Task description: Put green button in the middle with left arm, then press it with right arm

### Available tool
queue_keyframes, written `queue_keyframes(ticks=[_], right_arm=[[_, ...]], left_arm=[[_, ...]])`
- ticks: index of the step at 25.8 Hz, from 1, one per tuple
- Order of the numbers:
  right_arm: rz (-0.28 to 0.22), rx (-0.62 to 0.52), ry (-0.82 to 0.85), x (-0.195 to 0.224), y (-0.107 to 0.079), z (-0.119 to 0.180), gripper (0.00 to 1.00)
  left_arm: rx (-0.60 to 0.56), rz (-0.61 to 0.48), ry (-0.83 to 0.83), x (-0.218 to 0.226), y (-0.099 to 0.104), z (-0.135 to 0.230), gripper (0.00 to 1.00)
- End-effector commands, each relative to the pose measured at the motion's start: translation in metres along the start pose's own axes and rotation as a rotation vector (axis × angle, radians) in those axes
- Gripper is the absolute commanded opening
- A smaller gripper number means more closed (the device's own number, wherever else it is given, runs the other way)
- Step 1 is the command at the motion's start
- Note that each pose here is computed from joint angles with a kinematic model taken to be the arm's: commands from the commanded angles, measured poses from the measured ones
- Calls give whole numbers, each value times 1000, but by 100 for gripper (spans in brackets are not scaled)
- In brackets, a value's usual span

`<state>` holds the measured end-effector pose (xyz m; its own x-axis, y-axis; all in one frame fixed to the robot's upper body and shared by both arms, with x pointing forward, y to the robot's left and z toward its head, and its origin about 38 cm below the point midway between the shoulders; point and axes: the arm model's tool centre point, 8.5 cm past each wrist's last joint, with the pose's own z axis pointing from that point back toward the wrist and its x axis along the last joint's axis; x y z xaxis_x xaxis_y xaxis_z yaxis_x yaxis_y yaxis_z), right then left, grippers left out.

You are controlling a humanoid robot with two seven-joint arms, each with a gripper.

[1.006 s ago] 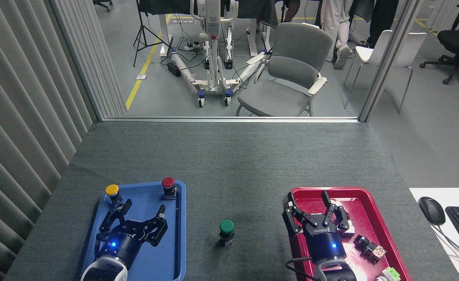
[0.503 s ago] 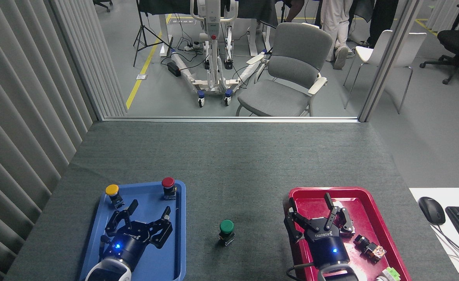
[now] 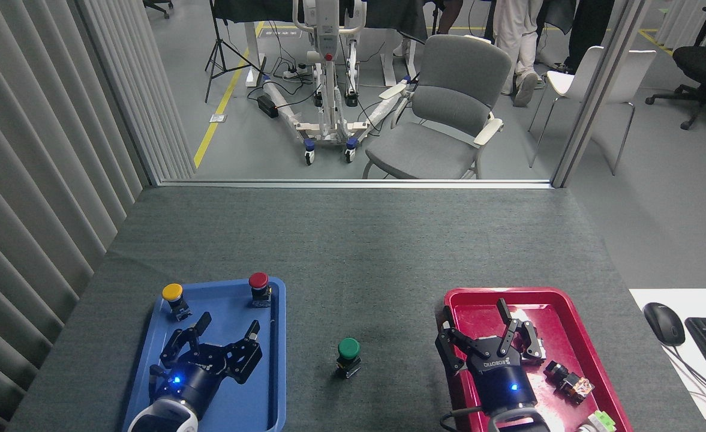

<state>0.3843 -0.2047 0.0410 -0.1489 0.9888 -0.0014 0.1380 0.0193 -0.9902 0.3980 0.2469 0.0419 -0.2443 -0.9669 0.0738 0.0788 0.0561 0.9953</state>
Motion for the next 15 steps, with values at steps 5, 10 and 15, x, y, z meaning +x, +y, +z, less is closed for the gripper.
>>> queue_keyframes(ticks=[5, 10, 15], right_arm=[[-7, 94, -2, 2, 8, 1, 99], [-43, 123, 6, 3, 11, 1, 99], [-46, 123, 5, 3, 11, 1, 97]], left_arm=[[-6, 11, -52, 2, -1, -1, 100], [-10, 20, -145, 13, -3, 2, 100], [-13, 24, -140, 14, -5, 2, 100]])
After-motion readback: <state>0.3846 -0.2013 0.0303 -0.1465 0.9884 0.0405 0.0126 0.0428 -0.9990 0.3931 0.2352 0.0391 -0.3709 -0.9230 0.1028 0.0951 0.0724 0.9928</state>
